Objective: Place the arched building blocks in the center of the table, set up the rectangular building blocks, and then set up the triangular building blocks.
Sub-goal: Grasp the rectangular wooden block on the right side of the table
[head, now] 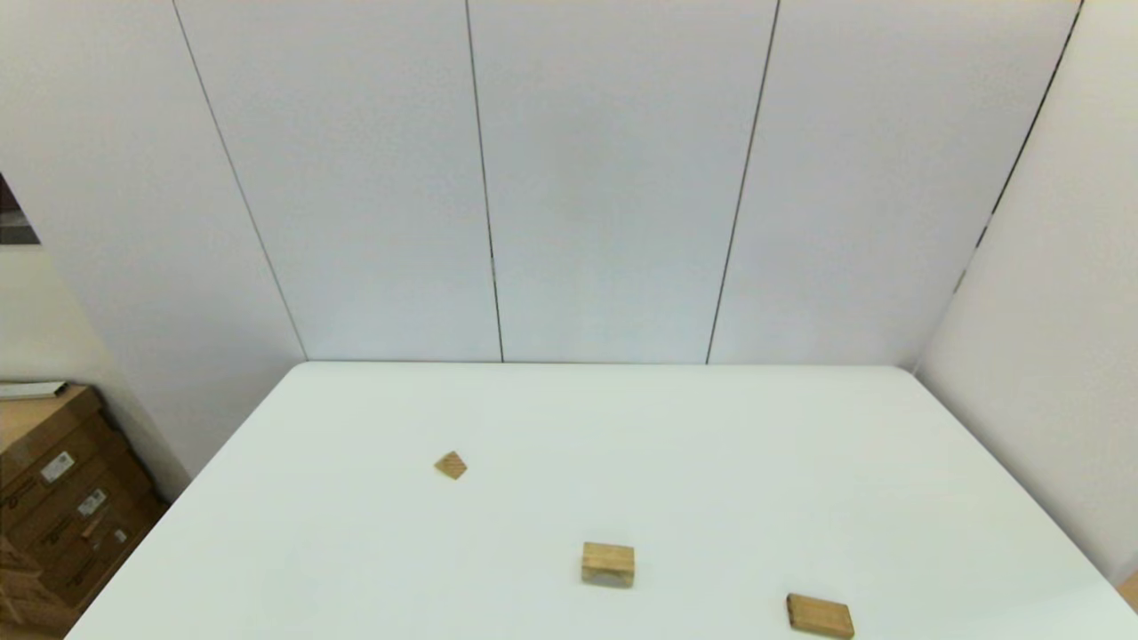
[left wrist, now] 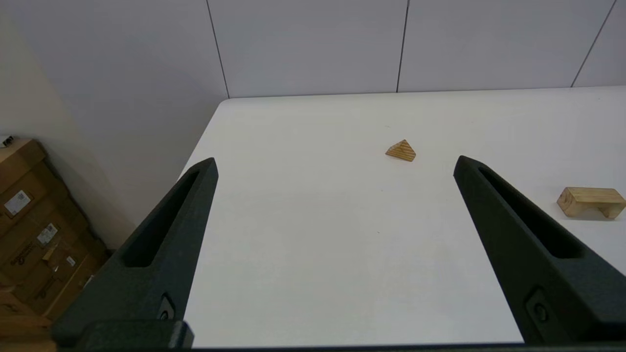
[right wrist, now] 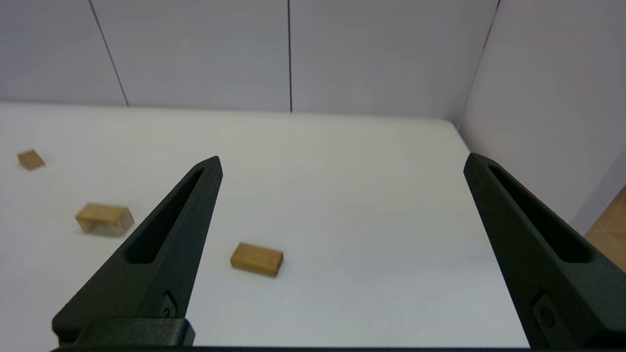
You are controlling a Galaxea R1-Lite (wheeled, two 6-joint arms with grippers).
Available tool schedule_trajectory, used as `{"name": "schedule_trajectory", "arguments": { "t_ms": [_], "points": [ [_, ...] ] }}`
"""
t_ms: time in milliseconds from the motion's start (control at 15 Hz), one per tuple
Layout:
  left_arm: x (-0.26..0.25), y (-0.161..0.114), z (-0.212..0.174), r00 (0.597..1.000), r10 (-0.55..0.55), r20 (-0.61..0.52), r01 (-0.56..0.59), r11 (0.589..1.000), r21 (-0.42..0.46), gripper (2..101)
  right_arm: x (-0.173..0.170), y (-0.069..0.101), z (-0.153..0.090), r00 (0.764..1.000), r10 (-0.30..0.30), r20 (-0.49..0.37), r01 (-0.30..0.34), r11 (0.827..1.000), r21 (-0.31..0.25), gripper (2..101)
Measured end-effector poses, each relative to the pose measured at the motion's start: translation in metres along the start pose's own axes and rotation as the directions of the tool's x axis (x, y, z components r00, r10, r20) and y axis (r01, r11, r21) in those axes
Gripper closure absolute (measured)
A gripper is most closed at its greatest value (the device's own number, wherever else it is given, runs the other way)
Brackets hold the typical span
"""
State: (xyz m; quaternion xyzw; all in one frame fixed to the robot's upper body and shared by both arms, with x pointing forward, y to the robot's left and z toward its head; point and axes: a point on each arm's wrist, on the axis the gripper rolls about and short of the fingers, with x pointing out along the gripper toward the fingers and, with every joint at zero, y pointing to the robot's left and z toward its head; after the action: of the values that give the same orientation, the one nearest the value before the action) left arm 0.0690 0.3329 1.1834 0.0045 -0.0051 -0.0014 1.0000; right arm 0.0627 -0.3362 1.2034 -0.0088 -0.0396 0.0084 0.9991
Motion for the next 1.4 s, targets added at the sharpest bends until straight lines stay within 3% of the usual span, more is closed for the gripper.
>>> {"name": "schedule_trajectory", "arguments": {
  "t_ms": [133,267,667,1133,1400],
  "points": [
    [0.0,0.0,0.0,1.0,0.0,0.0,0.0,1.0,0.0,5.4,-0.005,0.0,0.014,1.0,0.014,0.024,-0.014,1.0,-0.002,4.3],
    [0.0,0.0,0.0,1.0,0.0,0.0,0.0,1.0,0.0,5.4,-0.011,0.001,0.02,0.999,0.047,-0.01,-0.047,0.999,0.001,4.3],
    [0.0,0.0,0.0,1.0,0.0,0.0,0.0,1.0,0.0,5.4,-0.021,0.005,0.032,0.965,0.232,-0.121,-0.23,0.973,0.028,4.3],
    [0.0,0.0,0.0,1.0,0.0,0.0,0.0,1.0,0.0,5.4,-0.002,0.004,0.064,0.95,0.233,-0.206,-0.226,0.972,0.056,4.3],
    [0.0,0.0,0.0,1.0,-0.001,0.0,0.001,1.0,0.0,5.4,0.04,0.003,0.093,0.904,0.238,-0.356,-0.213,0.971,0.108,4.3]
  ]
}}
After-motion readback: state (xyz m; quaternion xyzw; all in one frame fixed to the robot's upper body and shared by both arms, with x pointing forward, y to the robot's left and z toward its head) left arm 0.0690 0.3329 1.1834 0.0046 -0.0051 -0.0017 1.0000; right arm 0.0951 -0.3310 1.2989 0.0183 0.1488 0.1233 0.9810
